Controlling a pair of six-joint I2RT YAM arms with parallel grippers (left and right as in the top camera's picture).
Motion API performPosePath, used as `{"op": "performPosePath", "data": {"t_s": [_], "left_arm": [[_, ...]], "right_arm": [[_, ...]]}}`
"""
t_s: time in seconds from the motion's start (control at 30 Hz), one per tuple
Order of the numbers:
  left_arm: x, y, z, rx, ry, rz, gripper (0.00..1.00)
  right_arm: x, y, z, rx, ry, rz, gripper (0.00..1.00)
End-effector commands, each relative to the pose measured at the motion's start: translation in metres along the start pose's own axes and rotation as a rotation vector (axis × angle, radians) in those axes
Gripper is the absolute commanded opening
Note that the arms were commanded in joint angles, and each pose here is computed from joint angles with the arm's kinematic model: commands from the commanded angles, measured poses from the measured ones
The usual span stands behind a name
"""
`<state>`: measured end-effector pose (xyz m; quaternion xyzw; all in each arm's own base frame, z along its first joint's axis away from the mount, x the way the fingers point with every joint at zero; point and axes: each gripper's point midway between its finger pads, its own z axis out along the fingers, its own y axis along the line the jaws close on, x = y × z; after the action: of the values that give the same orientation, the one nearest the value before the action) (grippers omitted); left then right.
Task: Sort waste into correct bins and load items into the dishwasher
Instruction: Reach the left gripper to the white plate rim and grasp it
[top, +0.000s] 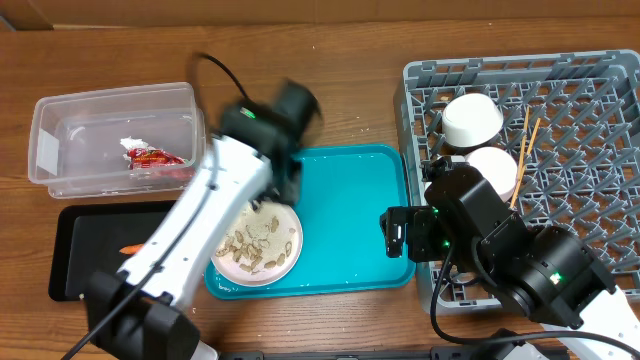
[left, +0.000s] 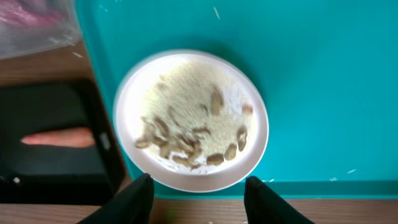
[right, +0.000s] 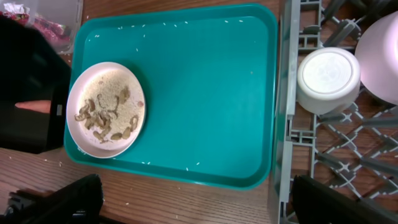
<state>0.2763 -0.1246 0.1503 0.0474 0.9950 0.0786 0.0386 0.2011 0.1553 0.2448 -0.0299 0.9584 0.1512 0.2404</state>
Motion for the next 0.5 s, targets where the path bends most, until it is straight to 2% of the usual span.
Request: {"op": "performPosePath", "data": {"t_s": [0.0, 0.17, 0.47], "left_arm": [[0.024, -0.014, 0.037, -0.063, 0.04, 0.0, 0.47], [0.045, -0.058, 0.079, 0.002, 0.008, 0.102, 0.36], [0.052, -0.071, 0.115, -0.002, -0.063, 0.108, 0.24]], "right_arm": [[-0.004, 0.004, -0.006, -0.02, -0.021, 0.005, 1.0], [-0.005, 0.004, -0.006, -0.019, -0.022, 0.005, 1.0], [-0.005, 0.004, -0.006, -0.02, -0.022, 0.005, 1.0]]}}
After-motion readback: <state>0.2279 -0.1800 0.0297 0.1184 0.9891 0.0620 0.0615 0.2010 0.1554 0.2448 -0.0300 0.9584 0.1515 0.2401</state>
